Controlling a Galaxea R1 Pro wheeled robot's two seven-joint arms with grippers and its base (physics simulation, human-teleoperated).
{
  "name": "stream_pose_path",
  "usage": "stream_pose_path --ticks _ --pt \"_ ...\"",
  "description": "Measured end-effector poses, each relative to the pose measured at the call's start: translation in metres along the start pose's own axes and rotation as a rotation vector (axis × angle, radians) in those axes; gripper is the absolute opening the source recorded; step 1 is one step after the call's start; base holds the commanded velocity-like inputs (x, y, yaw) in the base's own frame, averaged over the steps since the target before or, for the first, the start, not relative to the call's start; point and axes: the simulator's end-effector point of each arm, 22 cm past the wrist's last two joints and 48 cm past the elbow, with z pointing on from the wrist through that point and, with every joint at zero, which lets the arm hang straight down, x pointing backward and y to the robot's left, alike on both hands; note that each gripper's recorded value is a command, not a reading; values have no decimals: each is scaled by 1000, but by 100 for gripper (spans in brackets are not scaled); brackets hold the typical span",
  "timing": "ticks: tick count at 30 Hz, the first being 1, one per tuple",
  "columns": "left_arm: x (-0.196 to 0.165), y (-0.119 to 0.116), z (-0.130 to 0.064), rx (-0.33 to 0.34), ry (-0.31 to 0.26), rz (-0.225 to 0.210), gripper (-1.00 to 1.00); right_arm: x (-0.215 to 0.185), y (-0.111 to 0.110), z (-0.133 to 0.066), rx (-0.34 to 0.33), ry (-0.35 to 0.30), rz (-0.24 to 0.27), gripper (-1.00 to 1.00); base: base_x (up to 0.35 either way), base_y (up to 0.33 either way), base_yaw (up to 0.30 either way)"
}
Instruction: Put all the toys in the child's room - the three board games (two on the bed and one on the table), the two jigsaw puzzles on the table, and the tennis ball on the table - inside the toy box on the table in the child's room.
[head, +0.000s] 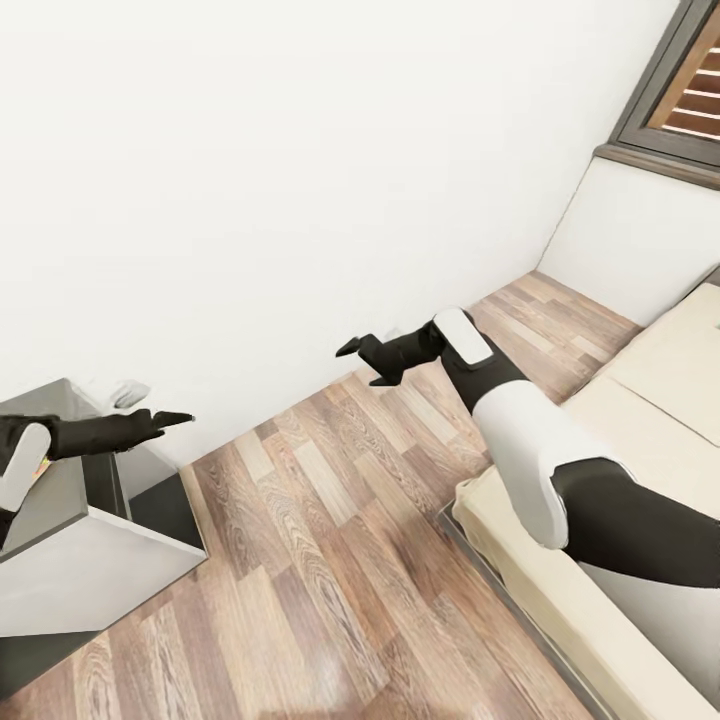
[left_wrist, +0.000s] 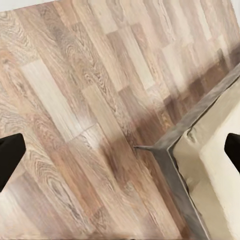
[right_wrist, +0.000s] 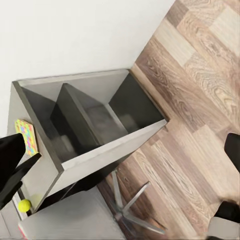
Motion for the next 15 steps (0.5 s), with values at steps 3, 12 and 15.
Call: stream_pose_path --ticks 3,12,15 --pt "10 11 12 -66 18 -13 100 9 -11 6 17 18 11 100 0 0 0" --pt "53 45 41 -189 96 -94 100 47 -57 26 109 82 26 100 0 0 0" --pt "67 41 55 -195 116 -89 100 61 -72 33 161 104 -2 100 0 0 0"
